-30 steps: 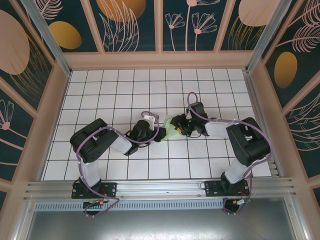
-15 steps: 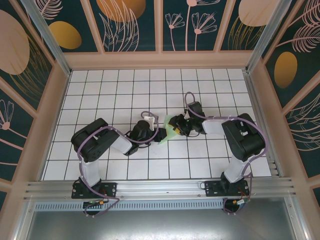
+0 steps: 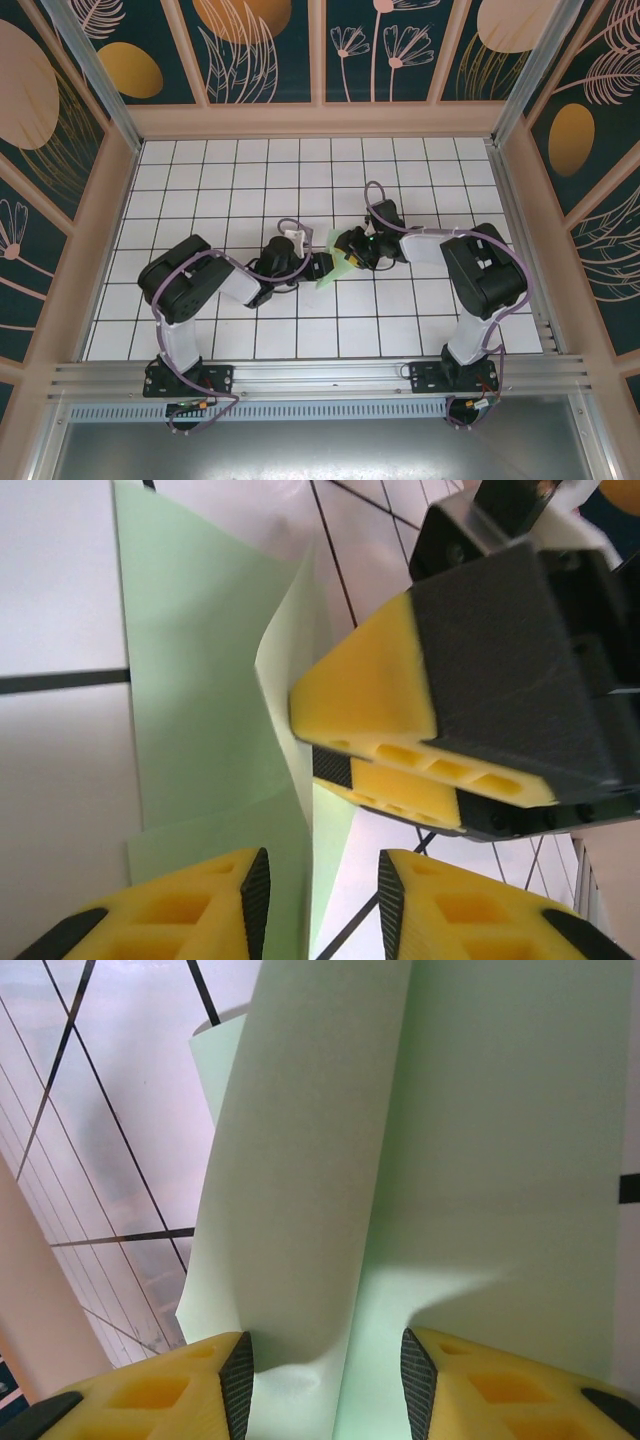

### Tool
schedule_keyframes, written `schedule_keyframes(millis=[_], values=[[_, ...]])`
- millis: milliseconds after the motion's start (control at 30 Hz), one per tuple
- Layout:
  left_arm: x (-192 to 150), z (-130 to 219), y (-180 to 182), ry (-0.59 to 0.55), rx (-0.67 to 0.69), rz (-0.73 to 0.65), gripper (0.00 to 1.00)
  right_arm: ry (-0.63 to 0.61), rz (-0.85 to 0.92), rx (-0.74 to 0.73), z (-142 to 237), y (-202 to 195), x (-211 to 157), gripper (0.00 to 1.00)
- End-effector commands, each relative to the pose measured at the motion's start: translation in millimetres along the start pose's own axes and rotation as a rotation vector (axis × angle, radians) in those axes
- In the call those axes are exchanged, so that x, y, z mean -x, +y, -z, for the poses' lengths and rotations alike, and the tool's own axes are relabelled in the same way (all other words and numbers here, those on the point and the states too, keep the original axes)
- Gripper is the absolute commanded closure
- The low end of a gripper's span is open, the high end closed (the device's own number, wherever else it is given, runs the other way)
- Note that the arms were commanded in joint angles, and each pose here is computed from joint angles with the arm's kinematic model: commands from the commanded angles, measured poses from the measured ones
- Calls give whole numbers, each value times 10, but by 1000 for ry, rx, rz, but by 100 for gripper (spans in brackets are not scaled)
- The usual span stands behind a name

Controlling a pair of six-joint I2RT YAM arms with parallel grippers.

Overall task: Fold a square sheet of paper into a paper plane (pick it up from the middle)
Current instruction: Fourth fold the wing at the center of the table.

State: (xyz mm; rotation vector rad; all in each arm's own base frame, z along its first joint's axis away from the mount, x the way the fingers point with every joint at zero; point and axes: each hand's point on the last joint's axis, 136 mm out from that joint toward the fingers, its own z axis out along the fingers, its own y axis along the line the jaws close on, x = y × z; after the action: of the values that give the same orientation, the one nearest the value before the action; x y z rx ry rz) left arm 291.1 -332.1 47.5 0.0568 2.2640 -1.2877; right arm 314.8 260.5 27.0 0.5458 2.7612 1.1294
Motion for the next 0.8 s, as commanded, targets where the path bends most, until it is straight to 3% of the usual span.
schedule_keyframes(millis=[0, 133, 500, 767], values=[[143, 146, -115, -33, 7, -20, 60, 29, -78, -230, -123, -624, -140, 53], [253, 245, -119, -59, 80, -19, 60, 30, -93, -280, -141, -712, -156, 51], [184, 170, -397, 17, -55, -11, 74, 39, -119, -354, -161, -852, -179, 47], [-15, -21, -253, 111, -29, 1, 77, 51, -130, -379, -181, -907, -198, 45]])
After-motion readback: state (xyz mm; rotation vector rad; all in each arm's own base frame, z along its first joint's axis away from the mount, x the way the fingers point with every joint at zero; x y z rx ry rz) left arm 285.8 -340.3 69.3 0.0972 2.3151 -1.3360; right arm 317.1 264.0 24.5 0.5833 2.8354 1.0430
